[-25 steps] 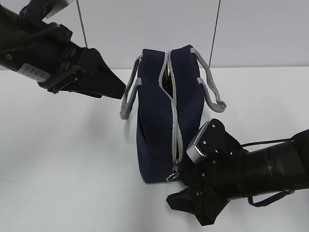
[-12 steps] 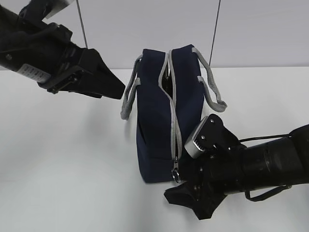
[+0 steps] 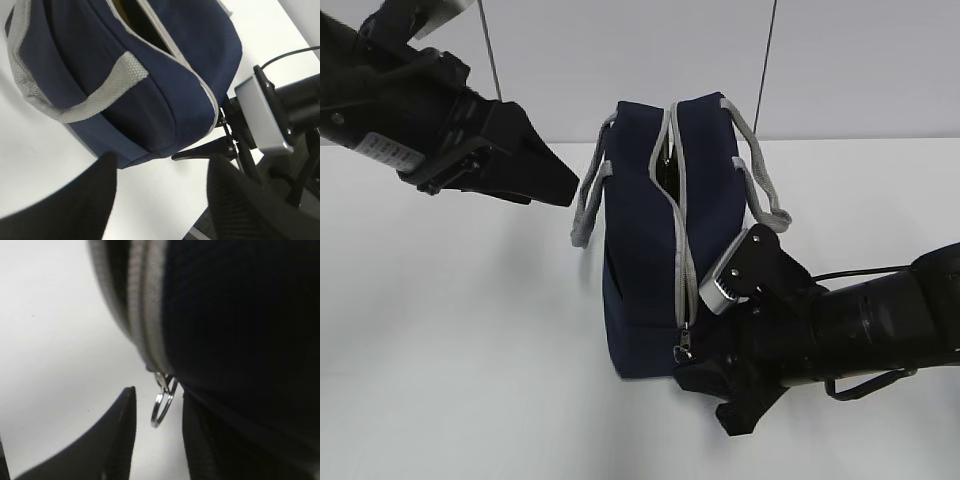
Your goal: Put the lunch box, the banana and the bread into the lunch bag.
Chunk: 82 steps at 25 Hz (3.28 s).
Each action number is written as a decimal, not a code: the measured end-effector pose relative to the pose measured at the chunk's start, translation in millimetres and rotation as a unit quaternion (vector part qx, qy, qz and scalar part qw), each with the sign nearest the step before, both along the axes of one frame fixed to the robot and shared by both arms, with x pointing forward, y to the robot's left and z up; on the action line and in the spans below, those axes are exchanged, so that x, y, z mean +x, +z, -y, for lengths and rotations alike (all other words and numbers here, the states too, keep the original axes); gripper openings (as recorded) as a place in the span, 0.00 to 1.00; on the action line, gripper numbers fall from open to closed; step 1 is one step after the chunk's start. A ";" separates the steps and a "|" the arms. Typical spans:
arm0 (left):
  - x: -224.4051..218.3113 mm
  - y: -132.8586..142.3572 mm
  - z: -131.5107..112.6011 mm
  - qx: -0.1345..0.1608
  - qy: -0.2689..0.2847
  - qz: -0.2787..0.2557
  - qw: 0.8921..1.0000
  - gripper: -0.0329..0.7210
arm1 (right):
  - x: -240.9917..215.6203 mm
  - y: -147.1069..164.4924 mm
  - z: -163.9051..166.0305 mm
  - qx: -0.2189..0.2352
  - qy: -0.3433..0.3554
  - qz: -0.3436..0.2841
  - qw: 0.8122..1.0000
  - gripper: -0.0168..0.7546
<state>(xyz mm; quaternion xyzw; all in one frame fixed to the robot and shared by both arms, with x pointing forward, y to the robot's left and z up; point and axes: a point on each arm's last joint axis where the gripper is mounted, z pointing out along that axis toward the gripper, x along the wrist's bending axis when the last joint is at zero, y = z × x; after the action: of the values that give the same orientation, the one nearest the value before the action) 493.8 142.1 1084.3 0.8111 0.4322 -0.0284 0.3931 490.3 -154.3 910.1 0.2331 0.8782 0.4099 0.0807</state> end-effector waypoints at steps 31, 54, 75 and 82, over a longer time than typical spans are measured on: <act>-0.5 -0.2 0.0 0.000 -0.002 -0.002 1.000 0.56 | -25.0 51.4 12.8 -0.032 -0.012 -0.022 0.999 0.00; -9.0 13.8 -3.6 -0.005 -0.011 0.028 1.000 0.56 | 9.4 154.1 -0.7 0.041 -0.023 0.128 0.991 0.00; -17.8 -19.9 2.4 -0.047 -0.091 0.122 0.987 0.75 | 20.4 174.0 -1.5 0.044 -0.040 0.165 0.984 0.00; -9.1 -36.1 8.5 -0.080 -0.079 0.133 0.985 0.79 | 21.3 171.5 -1.8 0.040 -0.037 0.163 0.985 0.00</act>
<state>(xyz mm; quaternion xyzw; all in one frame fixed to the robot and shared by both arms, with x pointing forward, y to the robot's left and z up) 484.7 133.6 1048.2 0.8052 0.3068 0.0144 0.5072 511.6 -152.5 1081.6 0.1986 0.8271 0.4735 0.2287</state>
